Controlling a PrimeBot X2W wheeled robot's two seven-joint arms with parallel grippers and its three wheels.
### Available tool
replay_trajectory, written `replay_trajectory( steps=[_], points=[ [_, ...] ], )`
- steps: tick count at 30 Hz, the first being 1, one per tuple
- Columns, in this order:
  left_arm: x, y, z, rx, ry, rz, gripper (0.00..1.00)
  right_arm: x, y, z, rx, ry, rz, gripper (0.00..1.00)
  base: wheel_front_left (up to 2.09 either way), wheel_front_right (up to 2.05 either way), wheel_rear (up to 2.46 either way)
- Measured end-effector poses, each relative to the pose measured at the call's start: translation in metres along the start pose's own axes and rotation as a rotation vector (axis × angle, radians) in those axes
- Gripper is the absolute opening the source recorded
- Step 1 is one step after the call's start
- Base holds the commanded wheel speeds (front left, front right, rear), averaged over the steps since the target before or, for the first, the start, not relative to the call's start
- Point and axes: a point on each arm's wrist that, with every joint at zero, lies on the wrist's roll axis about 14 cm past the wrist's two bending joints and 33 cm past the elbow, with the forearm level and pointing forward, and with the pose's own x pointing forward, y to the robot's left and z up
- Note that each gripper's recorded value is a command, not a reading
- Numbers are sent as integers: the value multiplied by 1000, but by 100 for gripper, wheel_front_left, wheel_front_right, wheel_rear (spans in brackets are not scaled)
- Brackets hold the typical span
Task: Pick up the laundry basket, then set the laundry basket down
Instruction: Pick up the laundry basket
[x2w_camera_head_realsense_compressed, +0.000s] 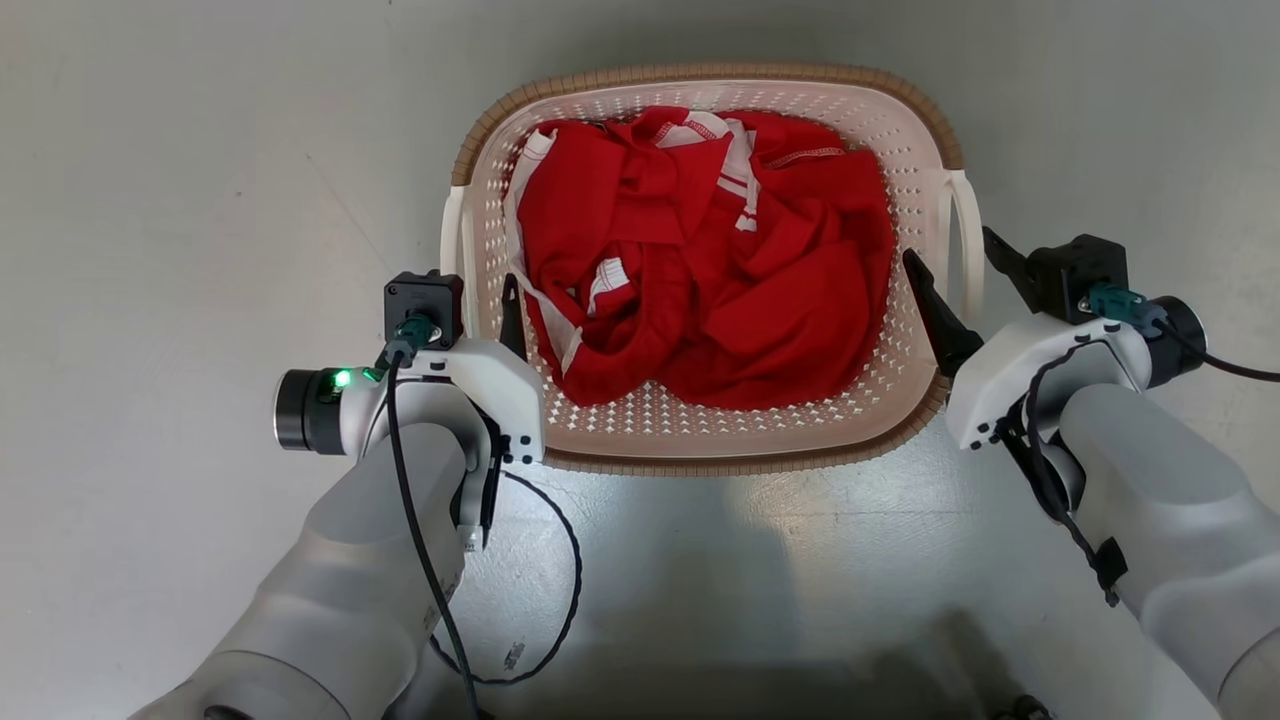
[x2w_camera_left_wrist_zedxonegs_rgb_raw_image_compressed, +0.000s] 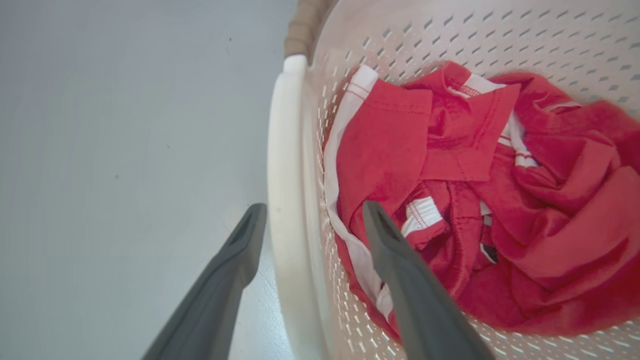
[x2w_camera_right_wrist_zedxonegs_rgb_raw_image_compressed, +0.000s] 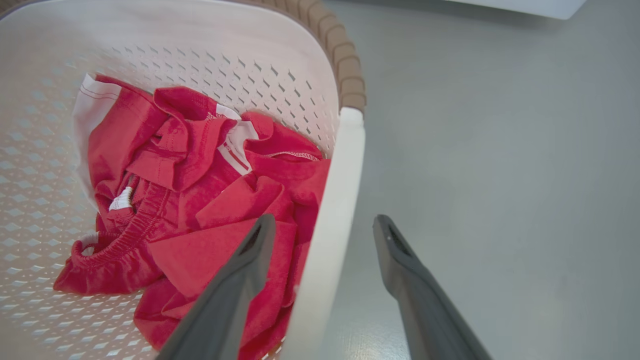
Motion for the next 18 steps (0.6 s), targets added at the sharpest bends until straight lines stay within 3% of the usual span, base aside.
replay_trajectory(
  steps=[2, 3, 4, 5, 6, 18],
  points=[
    [0, -1, -1, 2, 7, -3, 100, 1, 0, -1, 2, 4, 1, 95, 0, 0, 0],
    [1, -1, -2, 8, 10, -4, 90, 2, 0, 0, 3, 5, 2, 60, 0, 0, 0],
    [1, -2, -2, 13, 12, -3, 28, 3, 0, -1, 3, 6, 3, 42, 0, 0, 0],
    [2, -2, -3, 14, 17, -5, 0, 3, 1, -2, 4, 10, 4, 20, 0, 0, 0],
    [2, -3, -4, 19, 24, -8, 0, 3, 1, -4, 5, 16, 5, 0, 0, 0, 0],
    [-3, -5, -1, 1, 38, -5, 0, 3, 3, 4, 16, 4, -2, 0, 0, 0, 0]
  ],
)
